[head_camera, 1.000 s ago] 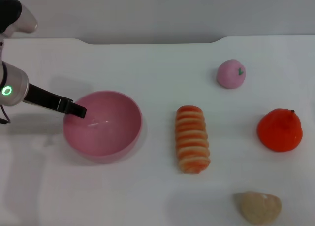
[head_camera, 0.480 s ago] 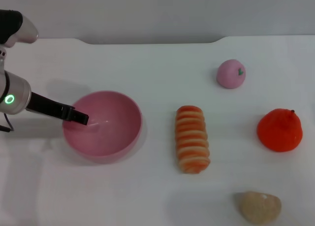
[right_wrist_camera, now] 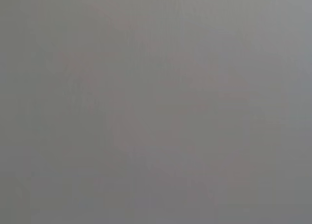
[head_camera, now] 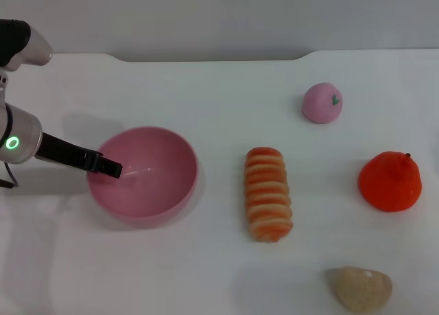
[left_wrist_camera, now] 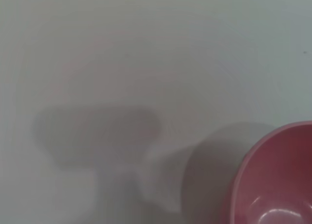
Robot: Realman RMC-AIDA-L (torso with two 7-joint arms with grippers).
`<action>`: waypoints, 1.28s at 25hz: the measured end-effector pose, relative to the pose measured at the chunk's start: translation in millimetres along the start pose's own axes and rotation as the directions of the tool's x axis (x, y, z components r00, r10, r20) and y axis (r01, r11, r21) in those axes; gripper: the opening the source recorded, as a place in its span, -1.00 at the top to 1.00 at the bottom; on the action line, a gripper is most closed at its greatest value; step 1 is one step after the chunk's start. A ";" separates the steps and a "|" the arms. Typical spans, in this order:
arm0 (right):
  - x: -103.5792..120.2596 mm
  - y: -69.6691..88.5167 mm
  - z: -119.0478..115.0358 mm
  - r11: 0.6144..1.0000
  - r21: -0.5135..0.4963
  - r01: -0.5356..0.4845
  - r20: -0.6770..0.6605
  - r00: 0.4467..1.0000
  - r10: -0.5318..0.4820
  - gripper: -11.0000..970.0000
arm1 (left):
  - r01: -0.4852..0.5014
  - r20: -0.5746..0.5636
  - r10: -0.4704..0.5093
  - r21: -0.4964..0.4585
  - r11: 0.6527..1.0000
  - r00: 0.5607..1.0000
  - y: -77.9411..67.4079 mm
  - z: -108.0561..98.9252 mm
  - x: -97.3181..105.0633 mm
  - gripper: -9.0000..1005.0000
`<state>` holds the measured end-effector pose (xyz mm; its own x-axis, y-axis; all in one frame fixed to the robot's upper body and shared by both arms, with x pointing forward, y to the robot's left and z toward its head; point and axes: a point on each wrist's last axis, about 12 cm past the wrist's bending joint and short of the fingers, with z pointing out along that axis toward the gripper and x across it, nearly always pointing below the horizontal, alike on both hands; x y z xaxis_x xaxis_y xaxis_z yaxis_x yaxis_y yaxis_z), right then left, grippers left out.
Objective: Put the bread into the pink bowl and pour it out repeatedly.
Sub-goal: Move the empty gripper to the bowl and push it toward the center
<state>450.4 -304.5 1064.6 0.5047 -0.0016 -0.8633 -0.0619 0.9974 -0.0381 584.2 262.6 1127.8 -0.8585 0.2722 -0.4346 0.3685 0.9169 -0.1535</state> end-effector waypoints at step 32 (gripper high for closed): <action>-1.7 0.0 -4.4 1.000 -0.002 0.004 0.010 1.000 -0.004 -0.15 | 0.003 -0.007 -0.003 0.037 0.999 1.000 -2.4 9.7 2.2 0.66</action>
<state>445.7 -304.8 1063.9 0.5133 -0.0051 -0.8582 -0.0619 0.9972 -0.0429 584.9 258.2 1118.6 -0.8622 0.2714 -0.4278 0.3784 0.9065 -0.1876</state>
